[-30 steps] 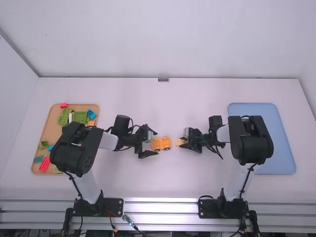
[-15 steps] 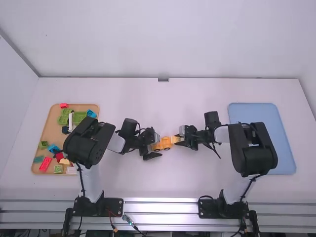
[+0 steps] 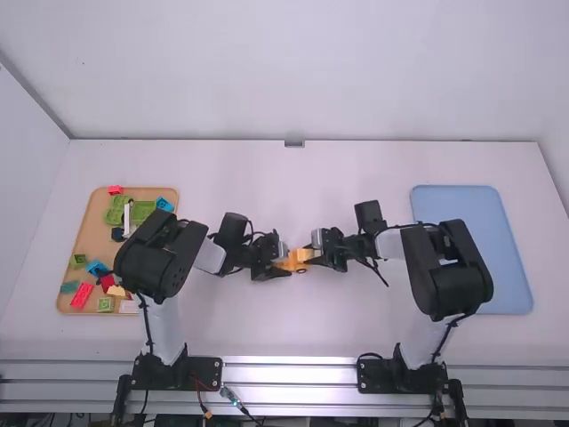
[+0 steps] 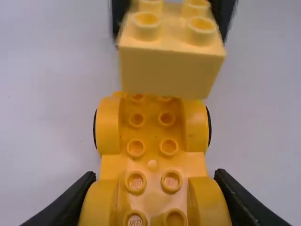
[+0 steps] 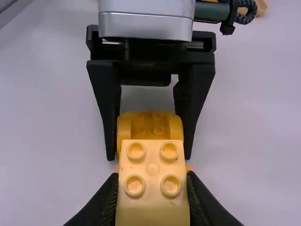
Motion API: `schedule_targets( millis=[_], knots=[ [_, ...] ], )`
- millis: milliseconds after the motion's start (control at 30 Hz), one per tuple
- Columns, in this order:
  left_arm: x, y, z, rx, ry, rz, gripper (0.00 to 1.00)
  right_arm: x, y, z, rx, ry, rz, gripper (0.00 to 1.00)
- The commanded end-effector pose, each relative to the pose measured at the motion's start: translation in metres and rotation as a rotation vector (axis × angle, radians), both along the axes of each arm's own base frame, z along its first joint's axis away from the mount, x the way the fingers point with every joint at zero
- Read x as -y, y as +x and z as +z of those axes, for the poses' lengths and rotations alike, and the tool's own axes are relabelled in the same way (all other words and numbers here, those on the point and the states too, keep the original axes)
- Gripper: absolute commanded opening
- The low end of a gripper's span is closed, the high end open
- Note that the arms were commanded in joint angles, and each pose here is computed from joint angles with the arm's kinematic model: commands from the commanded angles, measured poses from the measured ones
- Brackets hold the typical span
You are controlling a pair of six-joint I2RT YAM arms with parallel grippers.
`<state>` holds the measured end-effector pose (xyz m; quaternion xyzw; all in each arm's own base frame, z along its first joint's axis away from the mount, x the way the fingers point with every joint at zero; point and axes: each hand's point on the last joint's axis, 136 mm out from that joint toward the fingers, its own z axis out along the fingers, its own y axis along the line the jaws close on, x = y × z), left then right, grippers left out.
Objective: Assemble lego blocks to make yellow taxi
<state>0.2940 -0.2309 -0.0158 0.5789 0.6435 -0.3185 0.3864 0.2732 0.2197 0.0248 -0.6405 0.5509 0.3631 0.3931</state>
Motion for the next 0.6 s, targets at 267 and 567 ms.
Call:
schedule_targets(
  millis=[267, 567],
  knots=[
    [0.0039, -0.0015, -0.0022, 0.011, 0.026, -0.099, 0.33, -0.0037, 0.0074, 0.0114, -0.019, 0.026, -0.026, 0.06],
    [0.0041, -0.0008, -0.0019, 0.019, 0.025, -0.099, 0.3, -0.0042, 0.0086, 0.0123, -0.012, 0.029, -0.026, 0.05]
  ],
)
